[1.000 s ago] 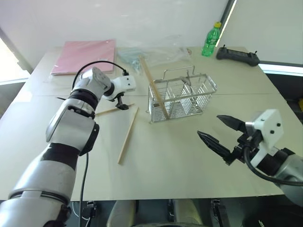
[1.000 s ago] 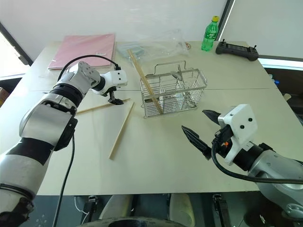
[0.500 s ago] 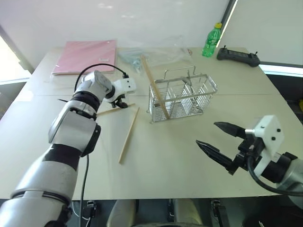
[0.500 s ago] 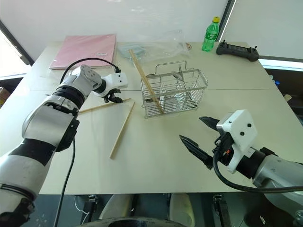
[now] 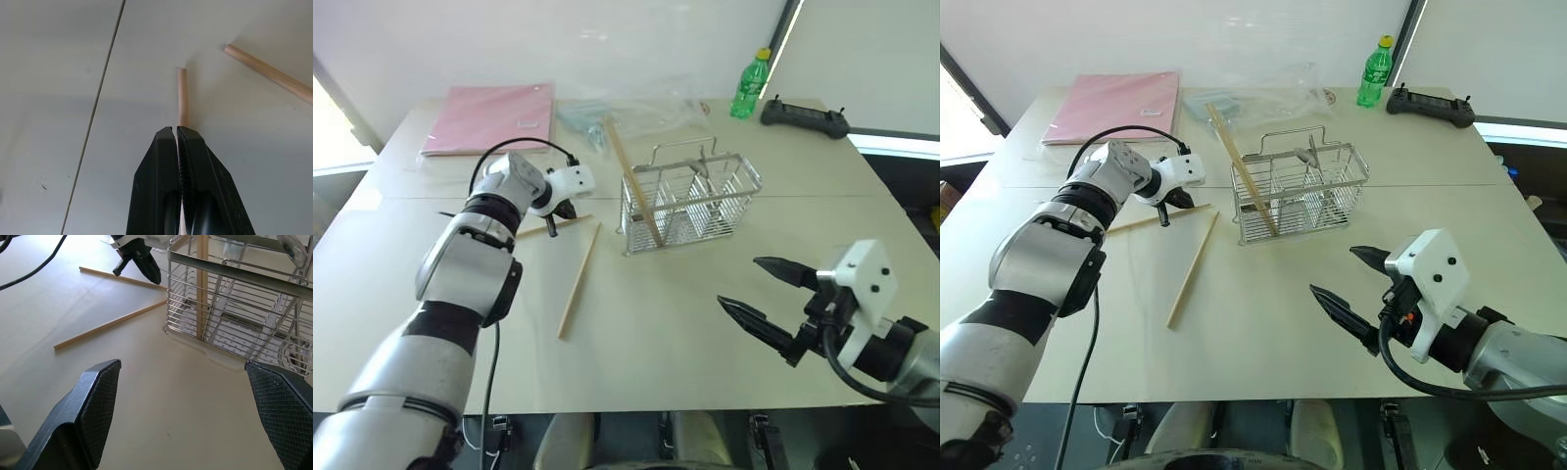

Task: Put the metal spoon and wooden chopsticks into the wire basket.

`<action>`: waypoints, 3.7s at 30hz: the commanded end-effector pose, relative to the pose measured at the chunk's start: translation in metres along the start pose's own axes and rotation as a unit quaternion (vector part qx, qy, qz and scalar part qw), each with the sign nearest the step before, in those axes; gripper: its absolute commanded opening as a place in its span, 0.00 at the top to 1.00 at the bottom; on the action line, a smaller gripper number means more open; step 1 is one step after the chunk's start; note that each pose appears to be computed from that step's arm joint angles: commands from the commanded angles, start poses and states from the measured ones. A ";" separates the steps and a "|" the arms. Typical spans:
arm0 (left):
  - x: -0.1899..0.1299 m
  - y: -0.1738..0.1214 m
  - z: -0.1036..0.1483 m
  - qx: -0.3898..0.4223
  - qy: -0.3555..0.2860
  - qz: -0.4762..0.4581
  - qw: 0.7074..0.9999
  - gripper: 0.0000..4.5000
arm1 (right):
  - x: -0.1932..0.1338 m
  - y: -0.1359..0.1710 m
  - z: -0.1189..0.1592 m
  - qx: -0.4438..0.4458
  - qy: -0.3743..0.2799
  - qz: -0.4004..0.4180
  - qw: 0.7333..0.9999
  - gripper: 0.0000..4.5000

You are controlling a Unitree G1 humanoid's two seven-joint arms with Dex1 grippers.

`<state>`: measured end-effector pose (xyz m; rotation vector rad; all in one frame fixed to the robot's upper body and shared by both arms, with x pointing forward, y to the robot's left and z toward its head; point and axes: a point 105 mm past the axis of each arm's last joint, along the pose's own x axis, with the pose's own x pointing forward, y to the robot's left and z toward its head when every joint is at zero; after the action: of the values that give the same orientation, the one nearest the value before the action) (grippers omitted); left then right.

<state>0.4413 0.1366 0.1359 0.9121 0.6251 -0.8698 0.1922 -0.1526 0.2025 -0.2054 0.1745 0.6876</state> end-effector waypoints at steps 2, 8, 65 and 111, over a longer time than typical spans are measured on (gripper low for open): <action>-0.017 0.014 0.018 -0.001 -0.039 0.019 0.999 0.61 | 0.001 0.007 0.007 -0.009 -0.022 0.008 1.000 0.07; -0.029 0.022 0.028 -0.024 -0.060 0.020 0.998 0.41 | 0.004 0.009 0.004 0.002 -0.027 0.005 1.000 0.07; 0.006 0.010 -0.002 0.018 0.031 0.070 0.997 0.99 | 0.006 0.005 0.012 0.023 -0.055 -0.029 0.998 0.07; 0.005 -0.008 0.005 0.045 0.036 -0.023 0.998 0.50 | 0.006 0.011 0.002 0.031 -0.043 -0.014 0.999 0.07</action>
<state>0.4354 0.1279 0.1299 0.9878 0.6933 -0.9288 0.1926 -0.1447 0.1897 -0.1052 0.1670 0.6440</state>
